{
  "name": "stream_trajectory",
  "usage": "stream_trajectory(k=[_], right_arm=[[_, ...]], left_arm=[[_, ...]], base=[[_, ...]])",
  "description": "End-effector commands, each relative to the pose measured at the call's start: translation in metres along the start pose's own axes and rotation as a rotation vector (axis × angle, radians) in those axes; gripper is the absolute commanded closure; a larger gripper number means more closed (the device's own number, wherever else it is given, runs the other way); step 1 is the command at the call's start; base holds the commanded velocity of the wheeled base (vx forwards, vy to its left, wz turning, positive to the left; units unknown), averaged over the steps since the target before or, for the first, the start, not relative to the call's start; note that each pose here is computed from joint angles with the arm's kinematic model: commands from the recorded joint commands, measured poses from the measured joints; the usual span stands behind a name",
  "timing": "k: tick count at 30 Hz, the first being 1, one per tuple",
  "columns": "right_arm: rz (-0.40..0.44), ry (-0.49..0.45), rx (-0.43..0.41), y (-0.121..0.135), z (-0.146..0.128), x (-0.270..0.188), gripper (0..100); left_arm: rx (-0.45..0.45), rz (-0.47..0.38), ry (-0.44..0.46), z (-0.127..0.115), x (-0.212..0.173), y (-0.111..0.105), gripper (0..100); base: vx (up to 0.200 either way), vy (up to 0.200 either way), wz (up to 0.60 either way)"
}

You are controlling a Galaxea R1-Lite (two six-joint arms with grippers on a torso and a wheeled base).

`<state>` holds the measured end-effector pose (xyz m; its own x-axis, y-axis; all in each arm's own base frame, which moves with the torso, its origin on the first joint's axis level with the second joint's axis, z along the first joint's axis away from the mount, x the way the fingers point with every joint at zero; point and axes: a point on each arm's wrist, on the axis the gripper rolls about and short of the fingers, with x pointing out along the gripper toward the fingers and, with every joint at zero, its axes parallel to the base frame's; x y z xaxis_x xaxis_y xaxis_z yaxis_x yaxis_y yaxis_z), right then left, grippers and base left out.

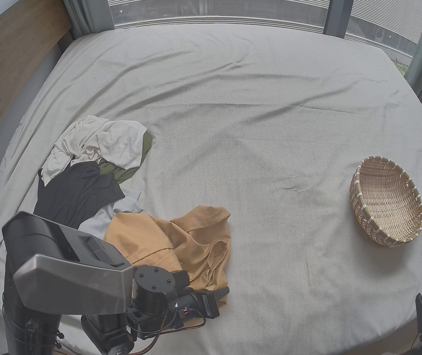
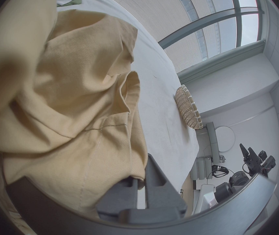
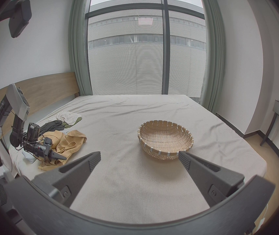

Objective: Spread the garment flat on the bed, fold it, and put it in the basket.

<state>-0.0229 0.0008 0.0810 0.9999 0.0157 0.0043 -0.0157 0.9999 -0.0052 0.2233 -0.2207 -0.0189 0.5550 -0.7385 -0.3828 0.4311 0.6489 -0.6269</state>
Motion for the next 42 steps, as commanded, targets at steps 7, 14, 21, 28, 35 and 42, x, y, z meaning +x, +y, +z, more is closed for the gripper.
stream_trajectory(k=[7,14,21,28,35,42], right_arm=[[0.001,0.009,-0.001,0.000,-0.005,0.001,0],[0.001,0.009,-0.001,0.000,-0.005,0.001,0],[0.001,0.009,-0.001,0.000,-0.005,0.001,0],[0.001,0.009,-0.001,0.000,-0.005,0.001,0],[0.001,0.009,-0.001,0.000,-0.005,0.001,0],[0.001,0.009,-0.001,0.000,-0.005,0.001,0]], left_arm=[[0.023,-0.071,-0.003,-0.004,0.017,-0.015,100],[0.036,-0.107,0.004,-0.009,0.021,-0.025,100],[0.041,-0.118,0.007,-0.011,0.023,-0.028,100],[0.044,-0.124,0.019,-0.015,0.023,-0.031,100],[0.045,-0.120,0.010,-0.014,0.023,-0.032,0],[0.043,-0.145,-0.031,0.003,-0.010,-0.050,0]], base=[[0.000,0.000,0.00],[0.000,0.000,0.00],[0.000,0.000,0.00],[0.000,0.000,0.00],[0.000,0.000,0.00],[0.000,0.000,0.00]])
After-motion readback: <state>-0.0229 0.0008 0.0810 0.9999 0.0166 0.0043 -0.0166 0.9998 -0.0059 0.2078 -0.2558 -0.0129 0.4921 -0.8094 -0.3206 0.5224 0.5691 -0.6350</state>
